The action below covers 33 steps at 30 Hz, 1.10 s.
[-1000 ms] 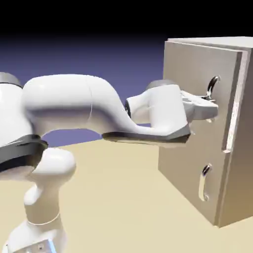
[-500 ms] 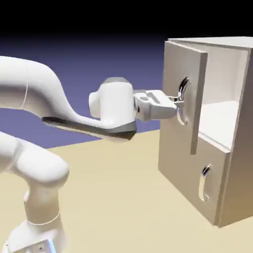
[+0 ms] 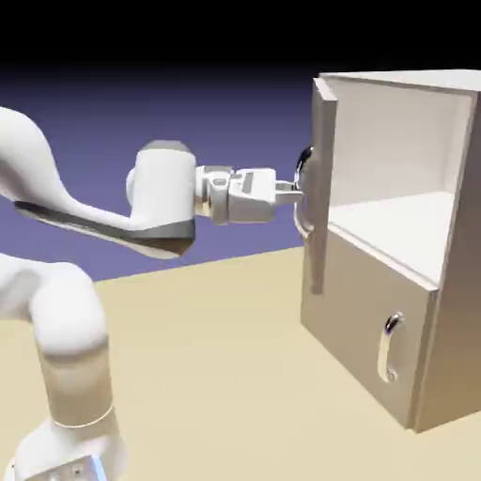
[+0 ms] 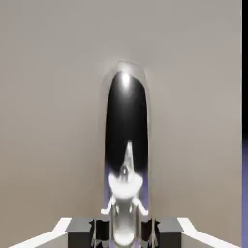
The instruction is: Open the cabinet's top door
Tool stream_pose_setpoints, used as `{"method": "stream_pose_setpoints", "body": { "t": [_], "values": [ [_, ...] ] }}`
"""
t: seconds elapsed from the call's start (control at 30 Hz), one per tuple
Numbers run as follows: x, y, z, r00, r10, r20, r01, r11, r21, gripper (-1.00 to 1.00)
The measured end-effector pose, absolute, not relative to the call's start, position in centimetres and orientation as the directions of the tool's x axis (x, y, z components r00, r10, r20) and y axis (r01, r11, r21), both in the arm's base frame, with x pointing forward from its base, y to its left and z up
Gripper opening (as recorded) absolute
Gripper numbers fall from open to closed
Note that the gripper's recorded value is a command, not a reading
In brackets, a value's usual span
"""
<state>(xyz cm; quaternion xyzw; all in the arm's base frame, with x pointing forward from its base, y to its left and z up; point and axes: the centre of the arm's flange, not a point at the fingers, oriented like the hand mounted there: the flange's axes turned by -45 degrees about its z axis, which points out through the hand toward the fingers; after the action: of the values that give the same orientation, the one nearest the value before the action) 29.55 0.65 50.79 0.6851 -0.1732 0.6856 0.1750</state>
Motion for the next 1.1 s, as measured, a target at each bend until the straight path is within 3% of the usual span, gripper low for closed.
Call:
{"method": "stream_pose_setpoints", "body": {
  "t": [0.63, 1.1],
  "values": [
    [25.0, 7.2, 50.8, 0.0, 0.005, 1.0, -0.638, -0.77, 0.004, -1.0],
    [20.9, 17.7, 50.8, -0.001, 0.0, 1.0, -0.824, -0.567, 0.0, -1.0]
  ]
}}
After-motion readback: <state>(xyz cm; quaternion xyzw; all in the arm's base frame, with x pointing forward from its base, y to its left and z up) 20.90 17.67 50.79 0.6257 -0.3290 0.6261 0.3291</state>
